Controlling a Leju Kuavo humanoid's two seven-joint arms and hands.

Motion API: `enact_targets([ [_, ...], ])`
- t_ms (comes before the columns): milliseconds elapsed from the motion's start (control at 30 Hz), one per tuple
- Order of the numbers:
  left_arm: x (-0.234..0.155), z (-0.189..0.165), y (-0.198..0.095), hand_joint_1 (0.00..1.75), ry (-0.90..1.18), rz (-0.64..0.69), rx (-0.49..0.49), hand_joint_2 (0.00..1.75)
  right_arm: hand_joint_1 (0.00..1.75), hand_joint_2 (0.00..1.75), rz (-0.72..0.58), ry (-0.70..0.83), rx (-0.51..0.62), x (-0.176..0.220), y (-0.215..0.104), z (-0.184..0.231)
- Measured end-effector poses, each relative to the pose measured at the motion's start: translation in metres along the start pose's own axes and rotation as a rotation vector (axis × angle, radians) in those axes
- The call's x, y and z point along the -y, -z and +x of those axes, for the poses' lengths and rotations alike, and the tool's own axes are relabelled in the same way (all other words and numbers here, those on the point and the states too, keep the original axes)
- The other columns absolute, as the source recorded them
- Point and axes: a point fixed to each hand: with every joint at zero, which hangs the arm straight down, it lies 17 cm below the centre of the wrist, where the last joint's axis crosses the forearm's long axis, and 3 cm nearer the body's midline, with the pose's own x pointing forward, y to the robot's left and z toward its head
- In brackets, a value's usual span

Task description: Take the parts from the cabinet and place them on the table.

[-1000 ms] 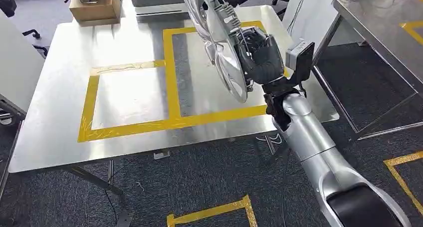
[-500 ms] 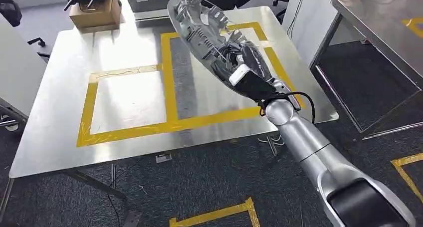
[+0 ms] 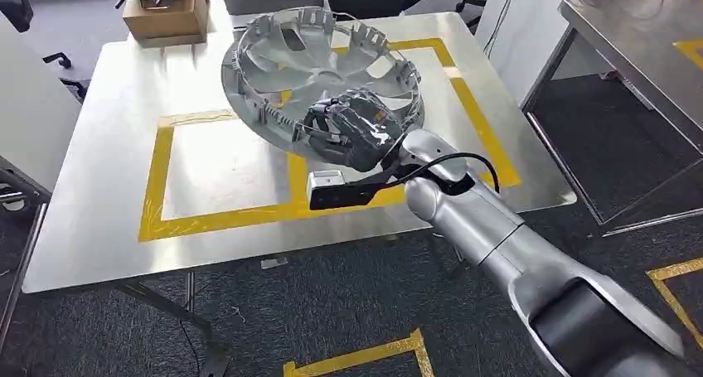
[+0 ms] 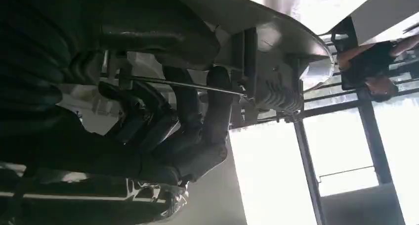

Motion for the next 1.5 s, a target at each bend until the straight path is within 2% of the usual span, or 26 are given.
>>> enact_targets([
  [200,-0.001,0.0,0.0,0.0,0.001,0.004,0.002,1.75,1.75,1.75,0.016,-0.024,0.012,-0.004,0.002,0.003],
  [333,-0.008,0.003,0.001,0.0,0.003,0.04,0.022,1.75,1.75,1.75,0.046,-0.089,0.055,-0.013,0.009,0.022],
  [600,-0.008,0.004,0.0,0.0,-0.008,0.046,0.037,1.75,1.75,1.75,0.264,-0.158,0.106,-0.086,0.005,0.053],
  [867,-0.003,-0.009,-0.002,0.0,-0.032,0.047,-0.015,1.75,1.75,1.75,0.561,-0.166,-0.048,-0.17,-0.041,0.017],
  [1000,-0.001,-0.016,-0.004,0.0,-0.038,0.043,-0.037,1.75,1.75,1.75,0.709,-0.129,-0.121,-0.199,-0.07,0.002],
  [1100,0.0,-0.018,-0.004,0.0,-0.042,0.042,-0.051,1.75,1.75,1.75,0.761,-0.11,-0.158,-0.211,-0.085,-0.005],
  [1300,0.004,-0.021,-0.005,0.0,-0.047,0.037,-0.065,1.75,1.75,1.75,0.759,-0.12,-0.236,-0.223,-0.099,-0.015],
  [1400,0.003,-0.028,-0.007,0.0,-0.046,0.05,-0.078,1.75,1.75,1.75,0.608,-0.197,-0.329,-0.203,-0.087,-0.037],
  [1500,0.004,-0.035,-0.009,0.0,-0.032,0.05,-0.083,1.75,1.75,1.75,0.489,-0.233,-0.319,-0.184,-0.076,-0.046],
])
